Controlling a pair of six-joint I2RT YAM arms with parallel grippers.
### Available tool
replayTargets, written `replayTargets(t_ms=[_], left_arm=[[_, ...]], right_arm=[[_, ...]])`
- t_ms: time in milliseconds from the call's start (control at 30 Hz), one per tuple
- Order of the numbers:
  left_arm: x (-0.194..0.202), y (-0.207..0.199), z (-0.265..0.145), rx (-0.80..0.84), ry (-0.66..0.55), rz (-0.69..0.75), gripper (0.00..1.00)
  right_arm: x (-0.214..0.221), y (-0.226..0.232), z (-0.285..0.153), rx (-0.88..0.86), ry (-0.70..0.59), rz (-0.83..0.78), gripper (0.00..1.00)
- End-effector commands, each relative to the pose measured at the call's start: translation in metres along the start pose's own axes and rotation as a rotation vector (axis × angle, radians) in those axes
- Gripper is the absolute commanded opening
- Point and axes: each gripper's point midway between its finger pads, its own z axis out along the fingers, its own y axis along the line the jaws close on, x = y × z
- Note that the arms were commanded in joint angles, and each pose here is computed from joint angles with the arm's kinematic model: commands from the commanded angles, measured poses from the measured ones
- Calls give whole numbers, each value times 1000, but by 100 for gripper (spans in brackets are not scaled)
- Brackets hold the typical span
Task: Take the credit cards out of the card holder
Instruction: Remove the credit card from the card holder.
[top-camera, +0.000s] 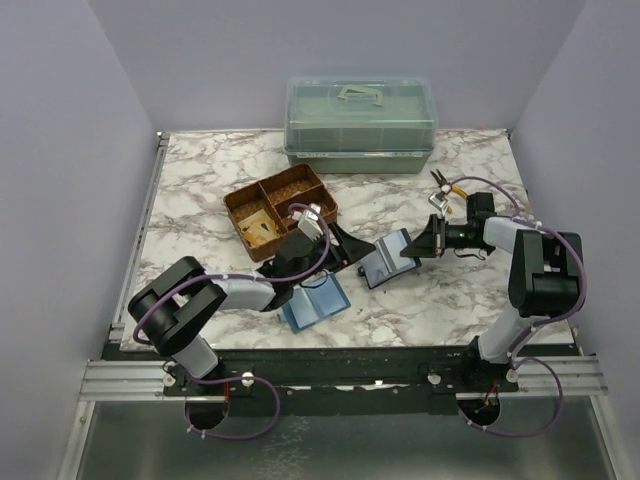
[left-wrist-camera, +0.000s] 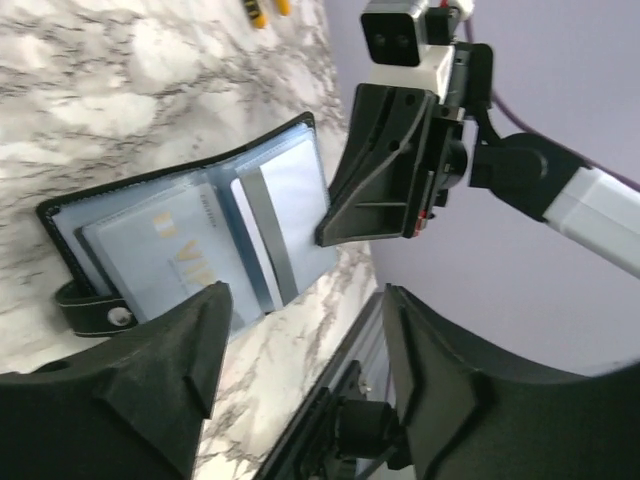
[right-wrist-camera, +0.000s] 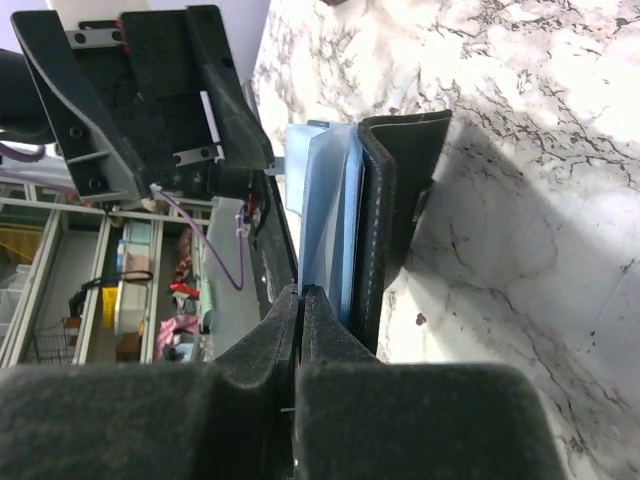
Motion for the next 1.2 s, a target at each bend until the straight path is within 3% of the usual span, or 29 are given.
replayTargets(t_ms=[0,167,367,567,1167], left_arm=[[5,-47,0,197,9,-22,73],[-6,-62,-3,222,-56,4,74],[8,-46,16,207,-7,-22,69],[10,-34,22,204,-27,47,68],[20,-31,33,301,-7,-42,39]], right_arm=[[-6,24,-6,-81,-44,-32,0],[-5,30,-7,-103,-53,-45,0],[-3,46,-10,-219,-46,4,0],[-1,55,-14,-259,-41,5,0],[-1,54,-15,-277,-43,29,0]])
